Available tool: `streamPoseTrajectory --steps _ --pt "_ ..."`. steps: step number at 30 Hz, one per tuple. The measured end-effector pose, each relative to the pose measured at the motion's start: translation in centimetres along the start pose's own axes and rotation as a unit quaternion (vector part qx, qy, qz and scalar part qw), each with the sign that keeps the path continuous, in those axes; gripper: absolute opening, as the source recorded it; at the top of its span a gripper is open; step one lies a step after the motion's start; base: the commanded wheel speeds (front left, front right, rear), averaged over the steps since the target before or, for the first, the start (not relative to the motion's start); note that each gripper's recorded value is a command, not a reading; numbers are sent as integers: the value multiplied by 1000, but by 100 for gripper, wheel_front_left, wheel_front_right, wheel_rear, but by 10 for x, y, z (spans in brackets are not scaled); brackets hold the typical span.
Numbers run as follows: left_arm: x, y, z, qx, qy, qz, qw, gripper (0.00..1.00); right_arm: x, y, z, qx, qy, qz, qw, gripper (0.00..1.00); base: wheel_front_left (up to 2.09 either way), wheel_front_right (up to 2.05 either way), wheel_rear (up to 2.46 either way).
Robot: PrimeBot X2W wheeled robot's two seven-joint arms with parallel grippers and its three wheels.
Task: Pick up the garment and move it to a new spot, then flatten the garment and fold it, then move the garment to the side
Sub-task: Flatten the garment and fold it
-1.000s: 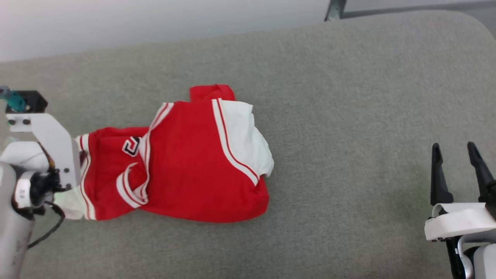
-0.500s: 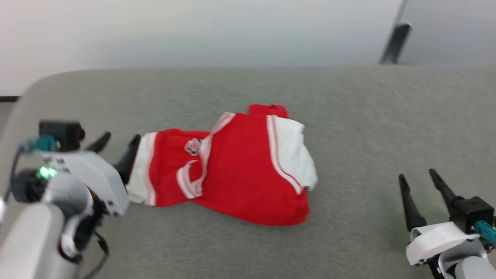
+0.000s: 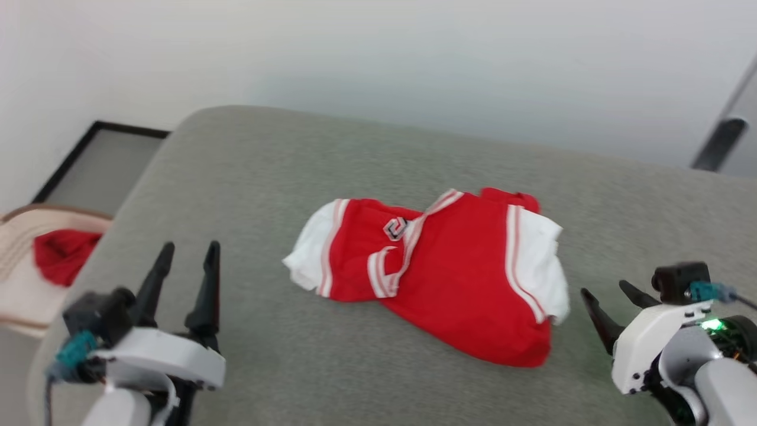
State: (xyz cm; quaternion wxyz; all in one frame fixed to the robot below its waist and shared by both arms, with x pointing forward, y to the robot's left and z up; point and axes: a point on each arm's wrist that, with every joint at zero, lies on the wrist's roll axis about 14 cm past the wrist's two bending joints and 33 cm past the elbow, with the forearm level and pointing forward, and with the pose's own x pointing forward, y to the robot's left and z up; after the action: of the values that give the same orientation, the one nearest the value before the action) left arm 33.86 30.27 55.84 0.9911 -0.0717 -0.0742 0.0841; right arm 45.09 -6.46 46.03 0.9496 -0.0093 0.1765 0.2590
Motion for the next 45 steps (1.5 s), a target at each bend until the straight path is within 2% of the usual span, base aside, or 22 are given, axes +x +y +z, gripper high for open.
streamPoseTrajectory --steps 5,8,12,16,21,26,27,28,29,38,45 --pt "-26 25 0 -10 -22 56 998 100 20 11 -2 -20 68 26 997 100 0 0 0" --pt "-42 40 -4 9 -16 86 996 100 29 18 -10 -25 110 37 993 100 0 0 0" --pt "-60 61 4 -1 -36 137 990 100 39 29 -25 -31 163 52 985 100 0 0 0" --pt "-78 75 4 10 -41 174 984 100 51 34 -28 -45 189 57 979 100 0 0 0" --pt "-89 81 5 16 -47 200 978 100 56 24 -51 -50 240 43 969 100 0 0 0" --pt "-102 90 -2 5 -42 225 973 100 64 25 -51 -46 245 41 968 100 0 0 0" --pt "-104 92 -4 3 -40 229 973 100 65 26 -50 -45 245 42 968 78 0 0 0" --pt "-106 93 -5 3 -39 231 972 100 65 26 -51 -45 247 41 967 35 0 0 0" --pt "-106 93 -5 4 -39 232 972 100 66 25 -51 -48 247 40 967 0 0 0 0" --pt "-108 95 -4 4 -42 234 971 100 65 19 -41 -52 255 35 965 0 0 0 0" --pt "-103 86 -1 -5 -50 219 974 100 61 -6 -15 -41 221 12 974 0 0 0 0"
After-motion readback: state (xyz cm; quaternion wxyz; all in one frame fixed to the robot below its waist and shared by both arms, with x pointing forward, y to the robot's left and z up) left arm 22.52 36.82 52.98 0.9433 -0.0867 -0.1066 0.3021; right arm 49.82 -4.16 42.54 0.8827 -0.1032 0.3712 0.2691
